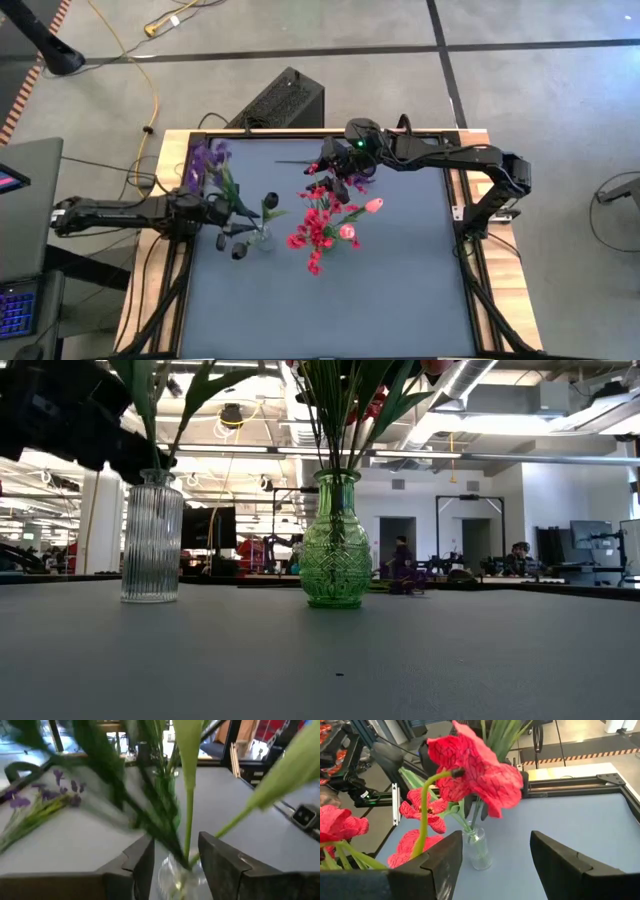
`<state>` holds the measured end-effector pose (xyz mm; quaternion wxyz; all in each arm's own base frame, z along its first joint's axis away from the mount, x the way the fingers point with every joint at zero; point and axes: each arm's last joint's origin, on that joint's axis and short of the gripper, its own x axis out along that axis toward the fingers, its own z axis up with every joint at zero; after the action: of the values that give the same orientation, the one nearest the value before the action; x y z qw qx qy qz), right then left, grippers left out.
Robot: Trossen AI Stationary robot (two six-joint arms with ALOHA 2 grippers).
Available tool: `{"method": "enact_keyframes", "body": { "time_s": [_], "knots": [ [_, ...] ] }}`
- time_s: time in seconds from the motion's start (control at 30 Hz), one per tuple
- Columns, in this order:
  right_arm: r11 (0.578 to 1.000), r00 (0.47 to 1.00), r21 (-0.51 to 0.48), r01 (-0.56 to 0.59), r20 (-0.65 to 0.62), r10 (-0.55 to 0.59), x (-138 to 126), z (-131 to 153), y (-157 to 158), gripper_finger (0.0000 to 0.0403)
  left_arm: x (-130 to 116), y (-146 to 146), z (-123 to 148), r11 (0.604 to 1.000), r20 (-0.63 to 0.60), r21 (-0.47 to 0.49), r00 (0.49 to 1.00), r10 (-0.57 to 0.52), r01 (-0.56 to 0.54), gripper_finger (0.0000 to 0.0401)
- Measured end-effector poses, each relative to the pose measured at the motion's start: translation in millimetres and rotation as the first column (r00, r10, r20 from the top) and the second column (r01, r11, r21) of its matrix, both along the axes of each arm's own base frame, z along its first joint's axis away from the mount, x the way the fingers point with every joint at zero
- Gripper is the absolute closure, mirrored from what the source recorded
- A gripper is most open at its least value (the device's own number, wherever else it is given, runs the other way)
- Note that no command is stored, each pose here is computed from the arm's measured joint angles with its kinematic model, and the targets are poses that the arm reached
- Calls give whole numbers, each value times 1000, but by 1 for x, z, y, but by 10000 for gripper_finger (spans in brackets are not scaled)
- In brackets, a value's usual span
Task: Sort flowers into vase by color
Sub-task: Put the right violet flowers into the transparent vase
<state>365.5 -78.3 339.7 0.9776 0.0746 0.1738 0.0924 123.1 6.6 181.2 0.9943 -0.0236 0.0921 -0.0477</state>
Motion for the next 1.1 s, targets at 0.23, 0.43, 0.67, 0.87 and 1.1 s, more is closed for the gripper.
{"method": "enact_keyframes", "body": {
  "time_s": [0.23,0.43,0.67,0.87,1.1],
  "knots": [
    [1000,1000,2,-2,-4,2,0,0,0,143,2,1,17,1000,10,-2,1000,18,-17,252],
    [1000,1000,7,-5,-24,5,-1,-2,0,143,7,1,15,998,-94,-45,995,33,-38,252],
    [1000,997,12,-10,-79,11,-3,-7,1,143,13,2,30,998,-230,-52,973,27,-39,252],
    [1000,995,0,-18,-94,18,-4,-9,1,143,16,2,56,1000,-282,8,959,13,-11,252],
    [1000,995,-3,-20,-101,20,-4,-10,1,143,18,3,73,999,-384,30,923,2,11,252]
  ]
}}
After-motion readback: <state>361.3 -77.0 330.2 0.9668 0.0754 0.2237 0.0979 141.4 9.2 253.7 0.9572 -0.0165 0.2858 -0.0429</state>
